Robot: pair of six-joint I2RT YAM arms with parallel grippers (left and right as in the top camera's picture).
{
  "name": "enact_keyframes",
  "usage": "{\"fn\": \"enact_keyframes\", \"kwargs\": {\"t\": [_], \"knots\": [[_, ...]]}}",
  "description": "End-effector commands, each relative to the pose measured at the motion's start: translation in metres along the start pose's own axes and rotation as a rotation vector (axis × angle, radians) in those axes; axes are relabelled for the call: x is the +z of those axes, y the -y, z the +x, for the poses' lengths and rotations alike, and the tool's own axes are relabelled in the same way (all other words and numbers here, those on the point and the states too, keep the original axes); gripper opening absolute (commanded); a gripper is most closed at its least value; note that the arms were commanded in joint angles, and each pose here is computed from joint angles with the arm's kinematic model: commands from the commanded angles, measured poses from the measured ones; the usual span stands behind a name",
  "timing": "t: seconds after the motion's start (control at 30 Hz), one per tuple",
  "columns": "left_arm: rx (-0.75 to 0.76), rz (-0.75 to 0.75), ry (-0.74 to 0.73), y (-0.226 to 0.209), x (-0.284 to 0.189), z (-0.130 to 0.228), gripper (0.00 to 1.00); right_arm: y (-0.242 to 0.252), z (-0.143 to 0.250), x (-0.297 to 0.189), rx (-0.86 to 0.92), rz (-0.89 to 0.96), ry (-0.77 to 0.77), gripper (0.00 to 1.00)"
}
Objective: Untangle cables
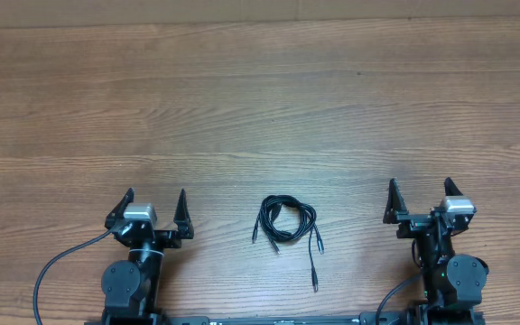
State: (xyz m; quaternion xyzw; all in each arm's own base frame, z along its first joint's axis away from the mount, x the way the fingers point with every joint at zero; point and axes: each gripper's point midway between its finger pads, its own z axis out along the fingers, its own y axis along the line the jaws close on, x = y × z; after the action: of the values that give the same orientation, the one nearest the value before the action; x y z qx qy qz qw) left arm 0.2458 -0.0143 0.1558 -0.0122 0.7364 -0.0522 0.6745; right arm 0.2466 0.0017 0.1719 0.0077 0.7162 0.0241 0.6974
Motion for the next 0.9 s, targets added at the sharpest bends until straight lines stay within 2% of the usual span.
{"fn": "enact_keyframes", "kwargs": {"t": [0.0,0.17,0.27,0.37,0.87], "knots": [[0.023,0.005,0.007,0.001,0.0,0.0,1.0,0.003,0.005,0.001,-0.001,0.015,-0.009,1.0],[0.024,0.005,0.008,0.001,0.0,0.0,1.0,0.003,0.005,0.001,-0.001,0.015,-0.009,1.0],[0.143,-0.064,0.014,-0.011,0.0,-0.002,1.0,0.003,0.005,0.001,-0.001,0.015,-0.009,1.0],[0.217,-0.067,0.012,-0.011,-0.001,-0.002,1.0,0.003,0.005,0.001,-0.001,0.015,-0.009,1.0],[0.217,-0.066,0.012,-0.011,-0.001,-0.002,0.99,0.003,0.005,0.001,-0.001,0.015,-0.009,1.0]]}}
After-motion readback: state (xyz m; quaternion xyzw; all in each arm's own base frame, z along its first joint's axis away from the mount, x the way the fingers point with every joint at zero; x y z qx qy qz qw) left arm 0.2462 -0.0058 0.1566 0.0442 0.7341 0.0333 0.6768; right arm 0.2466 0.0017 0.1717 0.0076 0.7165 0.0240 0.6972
